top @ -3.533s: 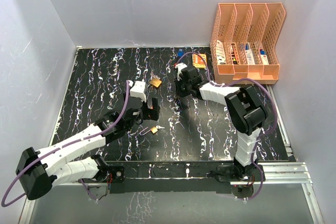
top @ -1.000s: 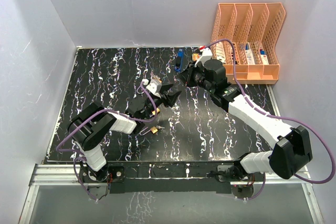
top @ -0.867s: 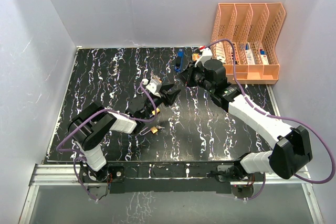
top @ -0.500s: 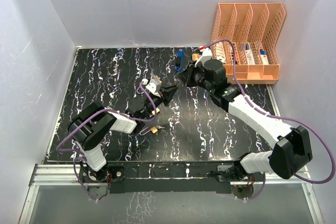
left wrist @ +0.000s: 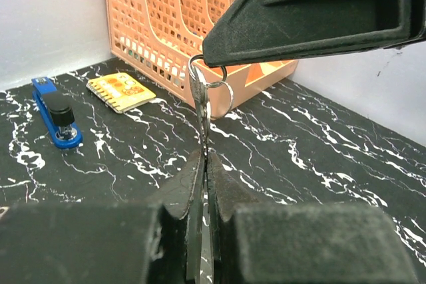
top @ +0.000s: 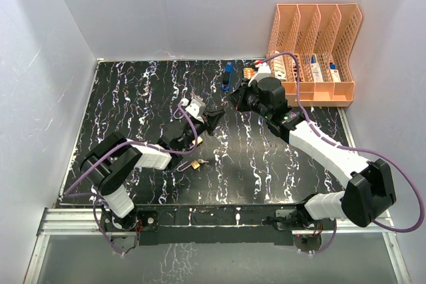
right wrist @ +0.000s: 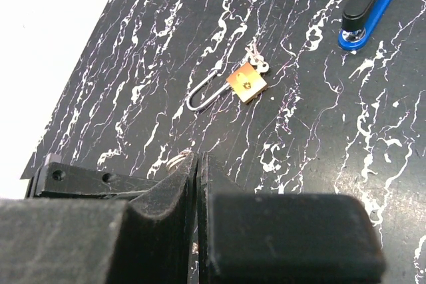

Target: Unlock with the key

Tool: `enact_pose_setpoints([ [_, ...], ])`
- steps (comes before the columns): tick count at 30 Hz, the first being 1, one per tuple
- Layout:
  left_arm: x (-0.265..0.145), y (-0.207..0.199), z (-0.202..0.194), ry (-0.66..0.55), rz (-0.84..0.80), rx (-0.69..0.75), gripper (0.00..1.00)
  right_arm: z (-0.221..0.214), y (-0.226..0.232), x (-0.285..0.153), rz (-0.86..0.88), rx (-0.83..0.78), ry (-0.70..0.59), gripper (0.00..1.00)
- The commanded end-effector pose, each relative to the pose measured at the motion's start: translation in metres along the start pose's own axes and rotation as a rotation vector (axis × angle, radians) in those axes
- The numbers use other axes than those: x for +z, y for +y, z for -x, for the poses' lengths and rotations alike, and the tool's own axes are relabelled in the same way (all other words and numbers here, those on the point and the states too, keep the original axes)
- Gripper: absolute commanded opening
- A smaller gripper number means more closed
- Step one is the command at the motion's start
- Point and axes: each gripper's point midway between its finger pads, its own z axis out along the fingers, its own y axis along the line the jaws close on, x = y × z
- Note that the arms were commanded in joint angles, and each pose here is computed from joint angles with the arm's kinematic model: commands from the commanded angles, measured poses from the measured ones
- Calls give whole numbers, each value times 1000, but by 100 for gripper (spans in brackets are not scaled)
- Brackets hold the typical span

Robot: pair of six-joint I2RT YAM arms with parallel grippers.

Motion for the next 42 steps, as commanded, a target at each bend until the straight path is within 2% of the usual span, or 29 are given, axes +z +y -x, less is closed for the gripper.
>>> enact_pose_setpoints([
  [1, -1, -7, 20, 17, -22, 1, 0, 20, 5, -6, -7, 20, -72, 0],
  [9, -8, -11, 7, 85, -39, -25, 0, 30, 9, -10, 6, 20, -106, 0],
  [17, -5, -7, 3, 95, -19, -38, 0, 33, 10, -15, 7, 19, -119, 0],
  [24, 1, 18, -5, 277, 113, 52, 0, 27, -6, -18, -82, 30, -98, 0],
  [25, 1, 24, -8, 321, 134, 84, 0, 26, -9, -18, -100, 34, -93, 2],
  [28, 3, 37, -8, 434, 193, 153, 0, 27, -20, -21, -165, 47, -100, 26],
  [32, -7, 45, -13, 565, 211, 217, 0, 30, -24, -23, -185, 41, -117, 38],
  [36, -12, 48, -8, 590, 219, 259, 0, 32, -22, -21, -170, 43, -129, 40],
  [42, -17, 44, 7, 532, 212, 337, 0, 30, -17, -12, -117, 97, -123, 43],
])
